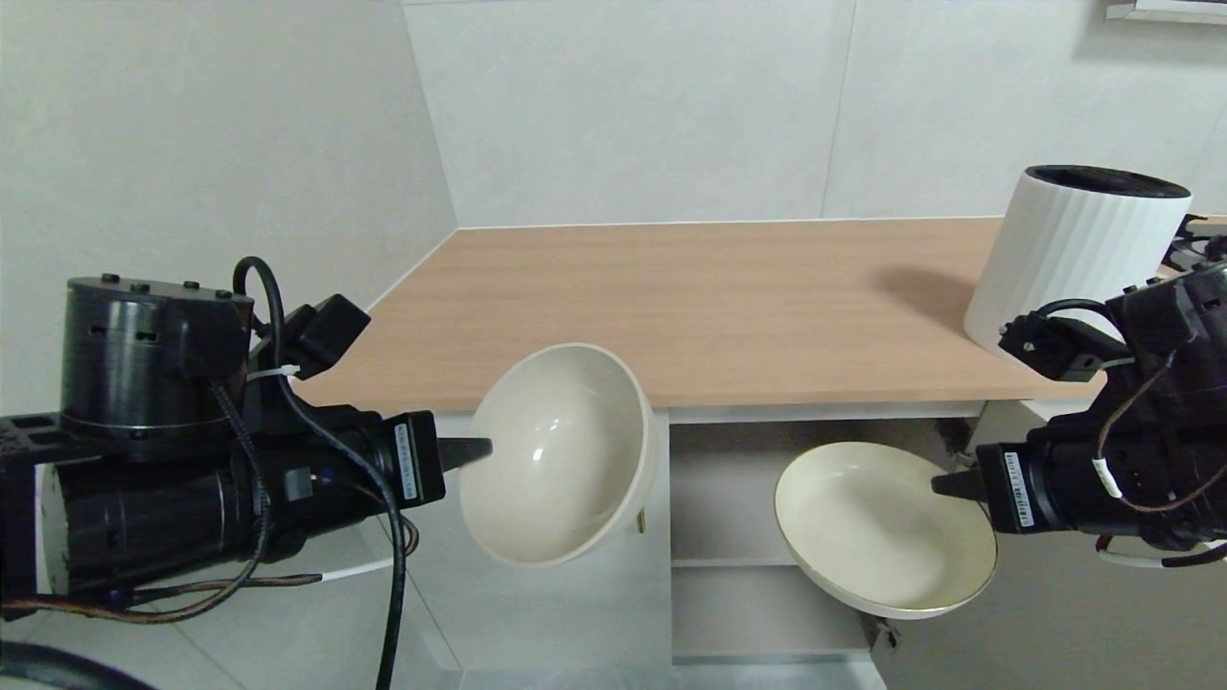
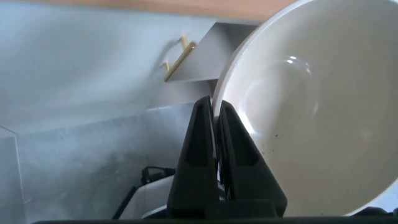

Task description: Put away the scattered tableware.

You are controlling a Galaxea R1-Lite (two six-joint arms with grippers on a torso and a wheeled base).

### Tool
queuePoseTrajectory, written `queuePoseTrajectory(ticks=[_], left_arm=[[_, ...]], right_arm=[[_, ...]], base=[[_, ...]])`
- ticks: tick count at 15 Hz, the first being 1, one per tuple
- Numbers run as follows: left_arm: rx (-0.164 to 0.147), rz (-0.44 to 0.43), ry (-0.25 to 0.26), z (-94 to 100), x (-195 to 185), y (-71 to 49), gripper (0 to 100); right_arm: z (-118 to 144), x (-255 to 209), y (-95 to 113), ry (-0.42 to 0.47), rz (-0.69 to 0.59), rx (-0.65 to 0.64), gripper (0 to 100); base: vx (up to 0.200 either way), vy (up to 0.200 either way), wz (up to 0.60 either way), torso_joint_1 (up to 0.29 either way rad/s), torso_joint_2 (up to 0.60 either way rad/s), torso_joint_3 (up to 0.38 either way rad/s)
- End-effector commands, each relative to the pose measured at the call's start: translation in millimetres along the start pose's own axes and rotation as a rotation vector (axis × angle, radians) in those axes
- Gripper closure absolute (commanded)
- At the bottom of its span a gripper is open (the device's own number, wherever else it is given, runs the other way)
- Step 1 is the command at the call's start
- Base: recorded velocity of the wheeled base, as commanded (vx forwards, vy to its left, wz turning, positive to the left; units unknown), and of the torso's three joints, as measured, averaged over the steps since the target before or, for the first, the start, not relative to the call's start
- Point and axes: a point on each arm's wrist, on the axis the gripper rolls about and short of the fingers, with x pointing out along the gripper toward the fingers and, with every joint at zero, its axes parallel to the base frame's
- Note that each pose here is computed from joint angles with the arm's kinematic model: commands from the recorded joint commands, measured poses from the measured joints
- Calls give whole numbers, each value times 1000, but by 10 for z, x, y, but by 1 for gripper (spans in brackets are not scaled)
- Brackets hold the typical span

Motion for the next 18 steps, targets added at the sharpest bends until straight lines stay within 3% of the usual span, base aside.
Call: queuePoseTrajectory(ticks=[1,14,18], left_arm=[[0,1,2,-1,8,1,100],[-2,8,15,-14,52,14,100],[1,11,46,-58,125,10,100]], right_arm=[[-3,8,0,4,-1,0,100],[-2,8,-4,3,-3,-1,100],[-3,63,-3,18,-8,-1,100]], base=[[0,0,0,-188,491,300],[0,0,0,-147,458,307],[0,0,0,-22,113,74]])
